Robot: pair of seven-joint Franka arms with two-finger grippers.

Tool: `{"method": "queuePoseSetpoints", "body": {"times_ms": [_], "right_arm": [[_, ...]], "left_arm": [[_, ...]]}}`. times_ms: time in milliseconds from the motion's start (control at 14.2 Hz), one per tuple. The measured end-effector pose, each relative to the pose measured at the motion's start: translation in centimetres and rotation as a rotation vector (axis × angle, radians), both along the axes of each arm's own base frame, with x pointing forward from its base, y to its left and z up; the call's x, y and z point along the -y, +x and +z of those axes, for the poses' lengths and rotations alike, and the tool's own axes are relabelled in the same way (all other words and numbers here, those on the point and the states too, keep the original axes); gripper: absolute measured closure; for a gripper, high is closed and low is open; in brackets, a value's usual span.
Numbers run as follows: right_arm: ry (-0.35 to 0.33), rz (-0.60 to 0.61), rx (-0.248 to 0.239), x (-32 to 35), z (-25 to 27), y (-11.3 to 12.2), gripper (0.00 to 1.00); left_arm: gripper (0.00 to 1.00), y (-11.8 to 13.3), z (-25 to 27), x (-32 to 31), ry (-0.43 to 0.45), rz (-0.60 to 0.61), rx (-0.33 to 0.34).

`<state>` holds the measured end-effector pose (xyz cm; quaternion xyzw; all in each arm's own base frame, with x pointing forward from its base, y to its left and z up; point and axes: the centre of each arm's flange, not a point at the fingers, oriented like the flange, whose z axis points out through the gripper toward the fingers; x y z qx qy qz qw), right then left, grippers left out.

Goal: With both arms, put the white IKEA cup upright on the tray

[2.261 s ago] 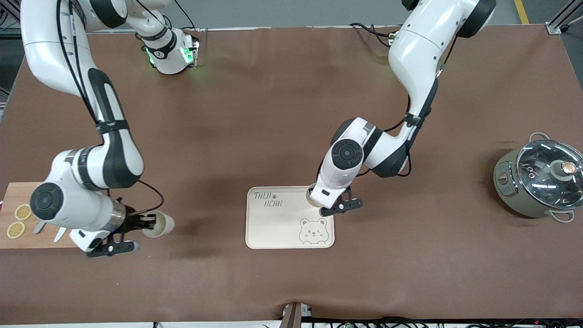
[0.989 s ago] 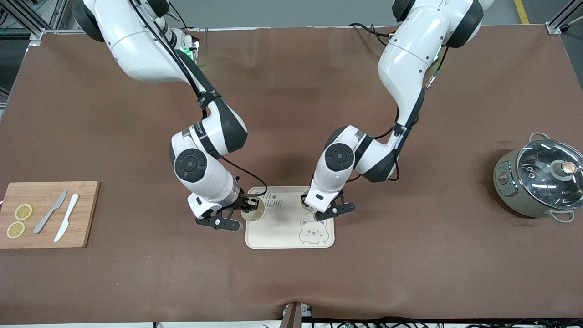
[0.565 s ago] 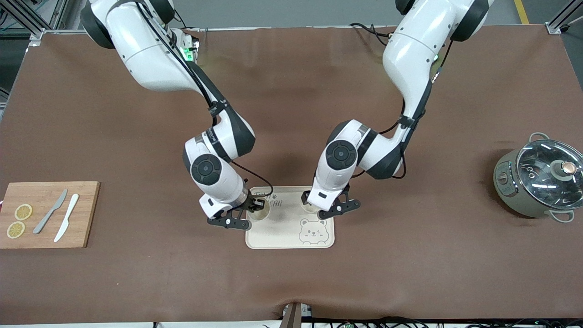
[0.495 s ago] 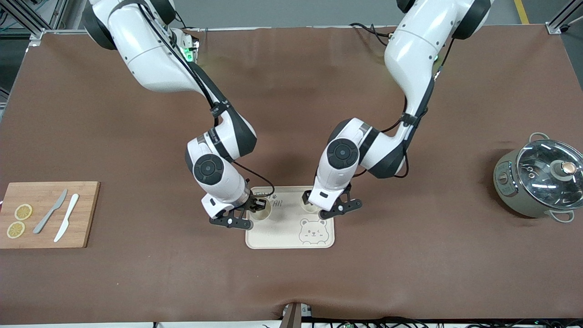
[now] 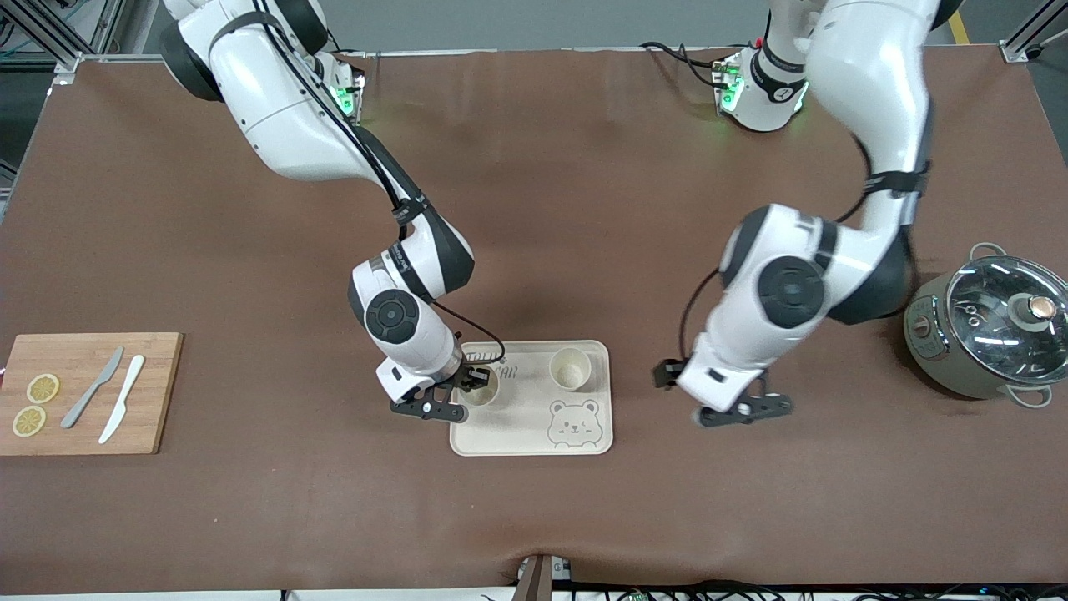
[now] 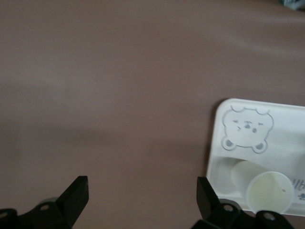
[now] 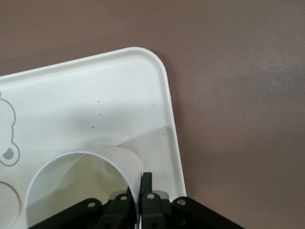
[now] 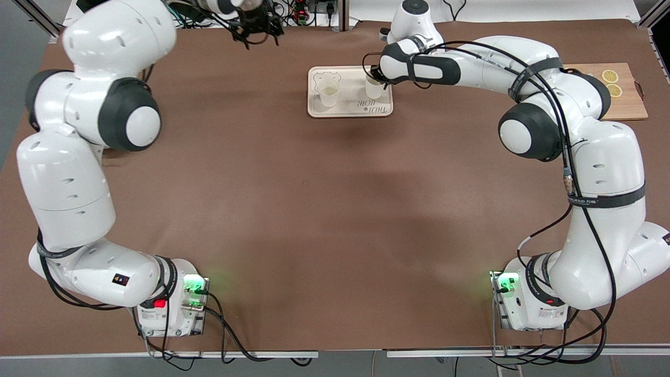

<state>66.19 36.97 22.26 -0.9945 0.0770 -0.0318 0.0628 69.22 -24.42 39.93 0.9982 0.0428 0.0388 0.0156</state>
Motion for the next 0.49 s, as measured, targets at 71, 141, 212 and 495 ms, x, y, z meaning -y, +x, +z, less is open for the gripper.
{"method": "queuePoseSetpoints", "body": {"times_ms": [71, 141, 212, 495], "right_arm": [[-0.001, 0.001, -0.002, 0.0, -0.2, 0.0, 0.96], [-0.002, 0.002, -0.002, -0.1, -0.4, -0.1, 0.96], [-0.002, 0.002, -0.003, -0.1, -0.4, -0.1, 0.96], [-0.006, 0.006, 0.002, -0.1, -0.4, -0.1, 0.81]], "left_arm": [[0.0, 0.7, 0.9, -2.5, 0.002, -0.044, 0.013], [0.0, 1.4, 1.6, -5.2, 0.004, -0.089, 0.022], [0.0, 2.0, 1.9, -7.8, 0.005, -0.125, 0.027], [0.0, 3.2, 2.4, -14.8, 0.009, -0.149, 0.036]]}}
